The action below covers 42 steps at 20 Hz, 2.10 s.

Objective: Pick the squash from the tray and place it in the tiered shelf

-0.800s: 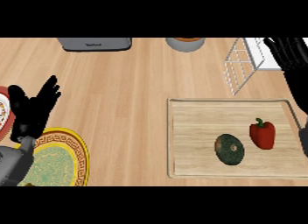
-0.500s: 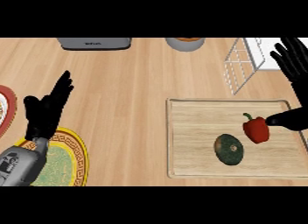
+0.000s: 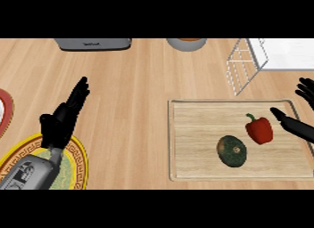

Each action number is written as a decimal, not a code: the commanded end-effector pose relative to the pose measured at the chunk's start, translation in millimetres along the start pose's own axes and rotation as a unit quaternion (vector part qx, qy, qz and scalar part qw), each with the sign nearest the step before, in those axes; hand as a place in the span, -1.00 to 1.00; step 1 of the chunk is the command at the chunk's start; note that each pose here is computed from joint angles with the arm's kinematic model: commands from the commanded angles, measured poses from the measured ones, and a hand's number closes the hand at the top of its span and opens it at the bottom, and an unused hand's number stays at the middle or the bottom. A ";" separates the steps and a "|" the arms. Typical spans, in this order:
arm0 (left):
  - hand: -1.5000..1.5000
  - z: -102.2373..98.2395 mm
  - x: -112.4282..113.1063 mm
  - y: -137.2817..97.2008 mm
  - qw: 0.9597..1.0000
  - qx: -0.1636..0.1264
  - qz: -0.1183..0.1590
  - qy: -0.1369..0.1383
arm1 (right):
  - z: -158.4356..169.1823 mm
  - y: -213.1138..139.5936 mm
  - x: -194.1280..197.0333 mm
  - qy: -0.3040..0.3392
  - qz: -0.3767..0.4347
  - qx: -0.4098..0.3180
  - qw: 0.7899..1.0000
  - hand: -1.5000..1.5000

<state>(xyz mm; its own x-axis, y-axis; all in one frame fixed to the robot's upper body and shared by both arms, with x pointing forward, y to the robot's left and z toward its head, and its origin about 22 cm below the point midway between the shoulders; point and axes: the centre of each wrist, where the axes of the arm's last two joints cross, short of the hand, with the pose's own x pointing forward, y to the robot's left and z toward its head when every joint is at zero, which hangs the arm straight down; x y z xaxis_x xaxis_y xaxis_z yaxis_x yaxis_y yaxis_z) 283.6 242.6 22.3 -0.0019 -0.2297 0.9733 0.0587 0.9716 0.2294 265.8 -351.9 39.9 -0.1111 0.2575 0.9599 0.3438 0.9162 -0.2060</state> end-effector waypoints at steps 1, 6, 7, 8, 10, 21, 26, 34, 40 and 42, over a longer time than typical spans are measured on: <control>0.00 5.3 -4.6 -16.4 1.000 -0.013 0.007 -0.010 | 39.1 -2.1 -45.2 -0.032 -0.036 -0.077 0.996 -1.00; 0.00 -14.2 10.4 -19.8 1.000 -0.017 0.006 -0.010 | 30.7 -14.8 -20.6 -0.046 -0.077 0.069 0.994 -1.00; 0.00 5.1 -1.6 -13.2 1.000 -0.015 -0.004 0.000 | 40.5 -36.9 -19.0 -0.030 -0.054 0.096 0.993 -1.00; 0.00 5.5 -3.6 -10.3 1.000 -0.006 0.001 -0.010 | 37.3 -50.0 -19.6 -0.037 -0.020 0.121 0.992 -1.00; 0.00 -0.8 -3.1 -21.4 1.000 -0.005 -0.001 -0.009 | 21.0 -45.4 8.8 -0.032 0.029 0.150 0.988 -1.00; 0.00 -1.9 -2.2 -20.6 1.000 -0.016 -0.003 -0.009 | 39.0 -12.3 117.3 0.009 0.221 0.264 0.939 -1.00; 0.00 4.2 -8.5 -11.6 1.000 -0.019 0.000 0.001 | 50.9 -9.7 147.0 0.032 0.339 0.308 0.888 -1.00; 0.00 5.3 -5.1 -21.9 1.000 -0.012 0.002 -0.008 | 78.6 17.0 181.5 0.061 0.374 0.304 0.874 -1.00; 0.00 -3.5 -2.1 -38.2 1.000 -0.019 -0.004 -0.009 | 82.0 35.7 187.9 0.044 0.363 0.283 0.887 -1.00; 0.00 -15.8 5.7 -16.7 1.000 -0.019 0.008 -0.011 | 87.9 35.3 174.7 0.043 0.369 0.280 0.885 -1.00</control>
<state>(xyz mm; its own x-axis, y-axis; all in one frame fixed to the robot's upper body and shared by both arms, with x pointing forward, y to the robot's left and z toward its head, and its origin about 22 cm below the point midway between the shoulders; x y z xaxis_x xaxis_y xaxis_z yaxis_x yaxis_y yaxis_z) 288.9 225.1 21.0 -0.0235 -0.2282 0.9733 0.0912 0.9691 0.2294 180.3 -255.4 185.9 0.0307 0.8399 0.5418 -0.2565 0.5305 -0.8079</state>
